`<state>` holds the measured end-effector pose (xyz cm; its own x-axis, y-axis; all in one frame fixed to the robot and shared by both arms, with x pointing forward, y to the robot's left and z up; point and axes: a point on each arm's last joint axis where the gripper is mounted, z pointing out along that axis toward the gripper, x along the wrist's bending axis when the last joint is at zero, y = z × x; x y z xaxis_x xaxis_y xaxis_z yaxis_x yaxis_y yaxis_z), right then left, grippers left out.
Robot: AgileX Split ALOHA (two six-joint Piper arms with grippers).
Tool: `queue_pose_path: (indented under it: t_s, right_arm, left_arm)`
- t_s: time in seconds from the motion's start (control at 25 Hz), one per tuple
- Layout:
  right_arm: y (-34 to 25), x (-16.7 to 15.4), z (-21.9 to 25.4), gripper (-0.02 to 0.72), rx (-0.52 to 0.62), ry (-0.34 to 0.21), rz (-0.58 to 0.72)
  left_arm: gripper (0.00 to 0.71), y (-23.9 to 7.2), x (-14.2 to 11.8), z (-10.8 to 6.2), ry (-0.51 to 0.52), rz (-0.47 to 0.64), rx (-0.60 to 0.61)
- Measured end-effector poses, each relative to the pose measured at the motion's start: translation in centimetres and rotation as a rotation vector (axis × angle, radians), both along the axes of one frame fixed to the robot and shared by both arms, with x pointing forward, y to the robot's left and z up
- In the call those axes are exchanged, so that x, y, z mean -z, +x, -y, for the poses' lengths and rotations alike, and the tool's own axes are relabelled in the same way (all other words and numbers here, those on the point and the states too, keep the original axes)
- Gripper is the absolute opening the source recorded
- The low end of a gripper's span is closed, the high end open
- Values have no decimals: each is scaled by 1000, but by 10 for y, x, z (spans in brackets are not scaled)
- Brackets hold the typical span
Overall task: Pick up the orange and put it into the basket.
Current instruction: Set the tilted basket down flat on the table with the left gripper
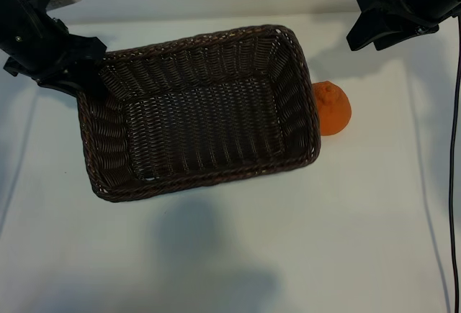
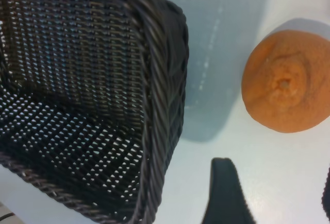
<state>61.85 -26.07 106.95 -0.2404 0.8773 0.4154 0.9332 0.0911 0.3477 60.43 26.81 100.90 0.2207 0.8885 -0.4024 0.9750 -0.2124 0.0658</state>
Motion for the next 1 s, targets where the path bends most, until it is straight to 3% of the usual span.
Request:
queue_pose_path:
  t_s: [0.32,0.48,1.0]
  right_arm:
    - [0,0,0,444,0,0,0]
    - [0,0,0,444,0,0,0]
    - [0,0,0,444,0,0,0]
  left_arm:
    - [203,-2,1,17,18,14,91]
    - [203,-2,2,18,19,12,95]
    - [203,6,33,26,19,-46,142]
